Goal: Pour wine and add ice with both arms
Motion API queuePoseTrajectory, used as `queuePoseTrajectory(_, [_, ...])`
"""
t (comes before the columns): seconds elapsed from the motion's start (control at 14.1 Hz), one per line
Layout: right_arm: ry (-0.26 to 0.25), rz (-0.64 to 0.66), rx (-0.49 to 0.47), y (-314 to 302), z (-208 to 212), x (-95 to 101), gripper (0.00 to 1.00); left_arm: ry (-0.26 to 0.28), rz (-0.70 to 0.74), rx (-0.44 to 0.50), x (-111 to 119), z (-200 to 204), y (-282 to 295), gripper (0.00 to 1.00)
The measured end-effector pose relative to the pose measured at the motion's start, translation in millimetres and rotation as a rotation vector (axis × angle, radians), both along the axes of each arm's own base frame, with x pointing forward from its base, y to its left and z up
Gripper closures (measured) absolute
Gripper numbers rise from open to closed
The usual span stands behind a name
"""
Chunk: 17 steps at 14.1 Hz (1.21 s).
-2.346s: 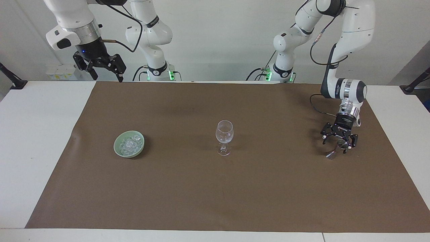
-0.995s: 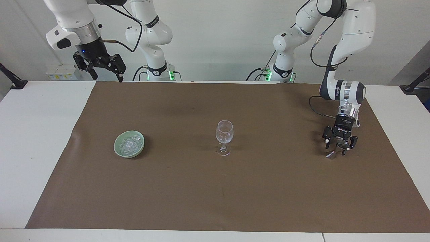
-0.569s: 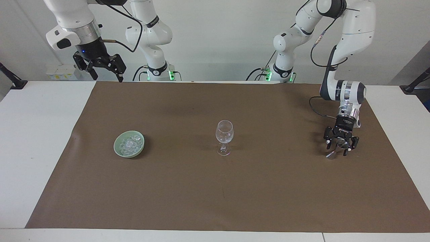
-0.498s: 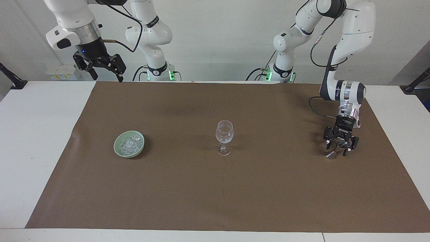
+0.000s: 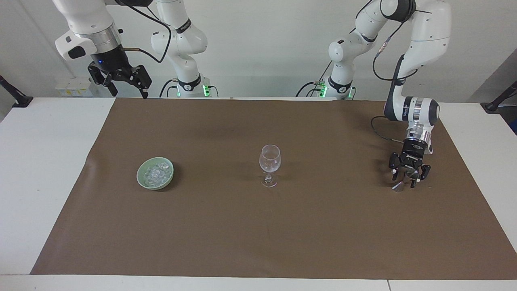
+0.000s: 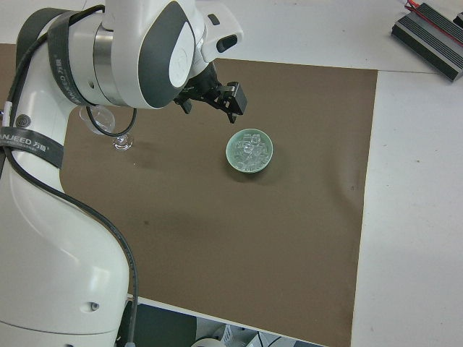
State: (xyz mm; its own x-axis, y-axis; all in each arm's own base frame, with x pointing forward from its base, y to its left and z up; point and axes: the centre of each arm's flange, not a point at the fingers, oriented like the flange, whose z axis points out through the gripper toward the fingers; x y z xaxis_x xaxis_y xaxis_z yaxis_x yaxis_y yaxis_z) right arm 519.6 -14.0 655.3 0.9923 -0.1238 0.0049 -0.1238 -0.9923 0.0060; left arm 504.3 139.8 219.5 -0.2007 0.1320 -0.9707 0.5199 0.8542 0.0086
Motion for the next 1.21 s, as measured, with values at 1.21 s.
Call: queuePoseTrajectory(1.21, [0.0, 0.0, 0.0, 0.0, 0.0, 0.0, 0.0, 0.0, 0.001, 0.001, -0.1, 0.0, 0.3, 0.5])
